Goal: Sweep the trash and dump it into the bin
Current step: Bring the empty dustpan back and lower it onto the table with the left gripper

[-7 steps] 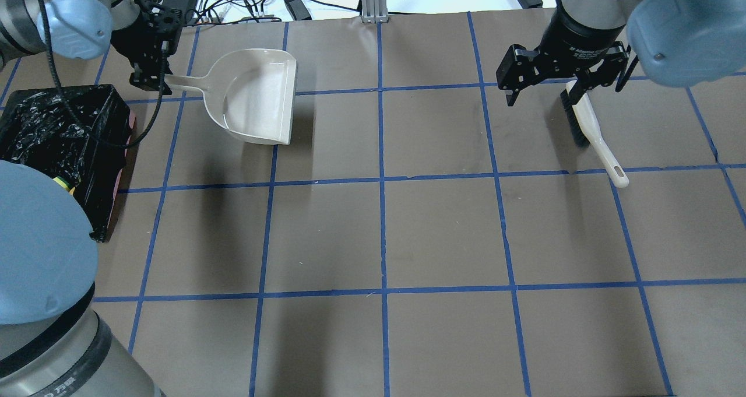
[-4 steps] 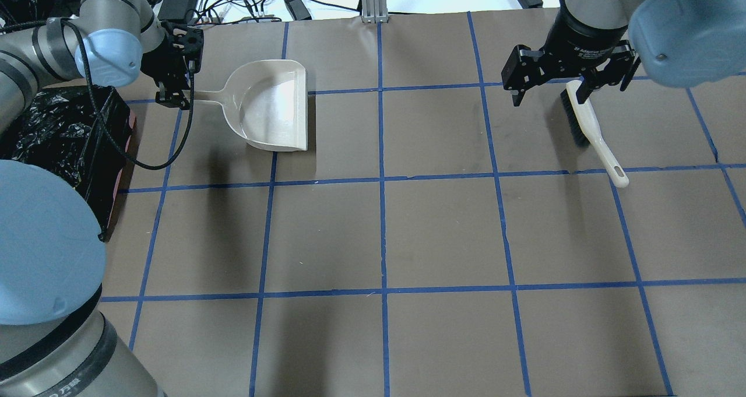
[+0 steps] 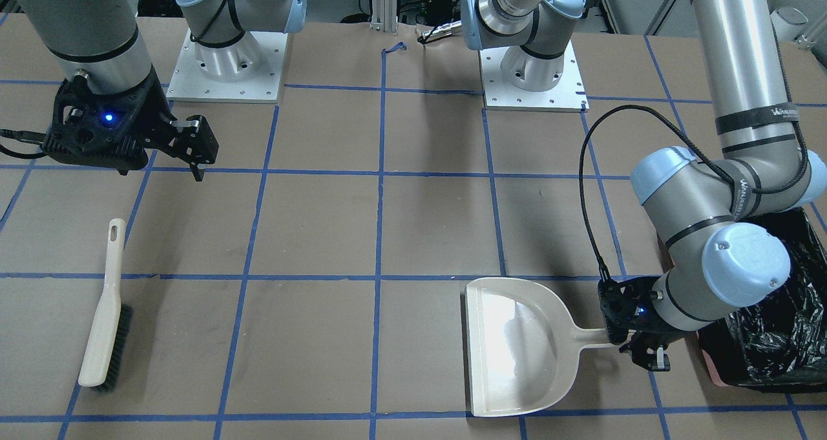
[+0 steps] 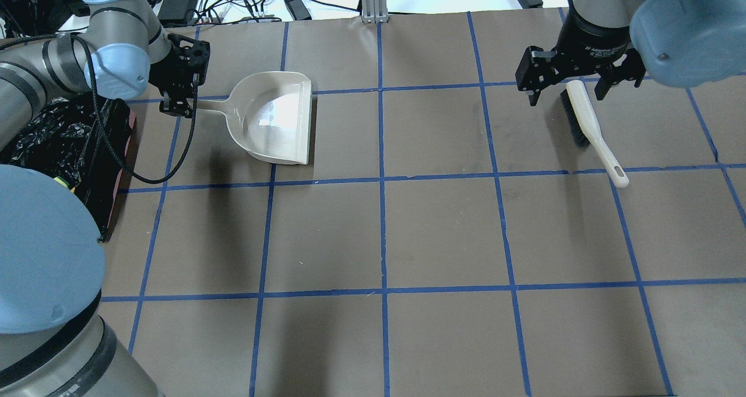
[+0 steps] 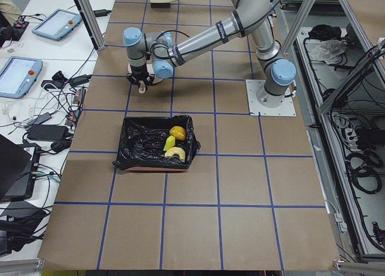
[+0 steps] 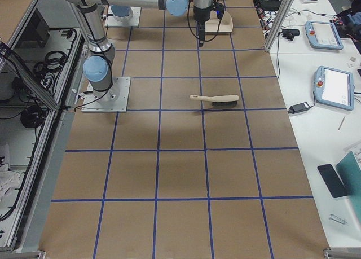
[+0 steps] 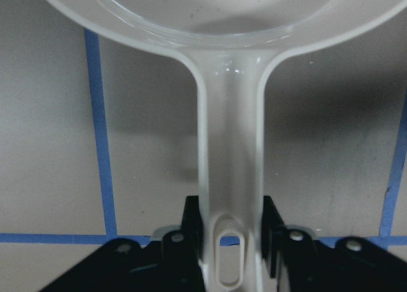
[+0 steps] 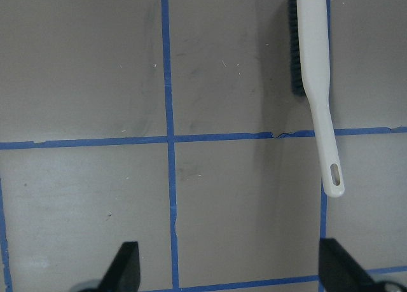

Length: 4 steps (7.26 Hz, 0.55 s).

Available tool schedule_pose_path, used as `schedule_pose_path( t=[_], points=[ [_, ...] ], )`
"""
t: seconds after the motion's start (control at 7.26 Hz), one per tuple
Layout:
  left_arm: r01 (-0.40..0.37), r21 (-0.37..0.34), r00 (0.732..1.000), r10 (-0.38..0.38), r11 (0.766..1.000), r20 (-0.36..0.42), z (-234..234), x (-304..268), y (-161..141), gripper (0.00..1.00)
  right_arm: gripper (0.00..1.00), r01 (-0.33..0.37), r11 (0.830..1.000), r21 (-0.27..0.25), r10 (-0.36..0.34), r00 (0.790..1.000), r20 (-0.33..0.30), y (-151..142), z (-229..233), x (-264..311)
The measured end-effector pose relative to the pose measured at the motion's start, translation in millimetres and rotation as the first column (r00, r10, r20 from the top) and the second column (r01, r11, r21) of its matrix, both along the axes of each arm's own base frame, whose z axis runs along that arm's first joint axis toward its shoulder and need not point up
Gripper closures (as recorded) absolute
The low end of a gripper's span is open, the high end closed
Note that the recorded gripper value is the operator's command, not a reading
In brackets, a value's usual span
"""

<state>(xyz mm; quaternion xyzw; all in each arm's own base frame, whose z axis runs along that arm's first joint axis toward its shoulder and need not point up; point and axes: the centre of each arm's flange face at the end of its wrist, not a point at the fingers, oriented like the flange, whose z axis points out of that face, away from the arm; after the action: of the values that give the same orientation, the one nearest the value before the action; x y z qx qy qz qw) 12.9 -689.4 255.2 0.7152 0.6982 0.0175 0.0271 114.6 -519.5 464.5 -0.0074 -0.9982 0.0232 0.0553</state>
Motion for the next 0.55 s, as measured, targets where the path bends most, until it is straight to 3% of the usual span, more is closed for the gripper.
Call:
schedule_pose_path(
  t=[0.28,0.41,0.55],
  points=[
    [0.008,0.007,1.000,-0.008,1.000,-0.004,-4.5,-0.4,0.4,0.21,0.00,-0.001,1.000,-0.008,0.001,1.000,0.019,2.1,3.7,2.0],
    [0.009,0.008,1.000,-0.009,1.000,-0.008,-5.5,-0.9,0.9,0.12,0.00,-0.002,1.000,-0.013,0.002,0.999,0.035,3.7,6.1,3.6],
    [0.010,0.004,1.000,-0.010,1.000,-0.009,-3.1,-1.9,1.6,0.12,0.00,-0.003,1.000,-0.020,0.004,0.999,0.044,6.2,9.9,4.7]
  ],
)
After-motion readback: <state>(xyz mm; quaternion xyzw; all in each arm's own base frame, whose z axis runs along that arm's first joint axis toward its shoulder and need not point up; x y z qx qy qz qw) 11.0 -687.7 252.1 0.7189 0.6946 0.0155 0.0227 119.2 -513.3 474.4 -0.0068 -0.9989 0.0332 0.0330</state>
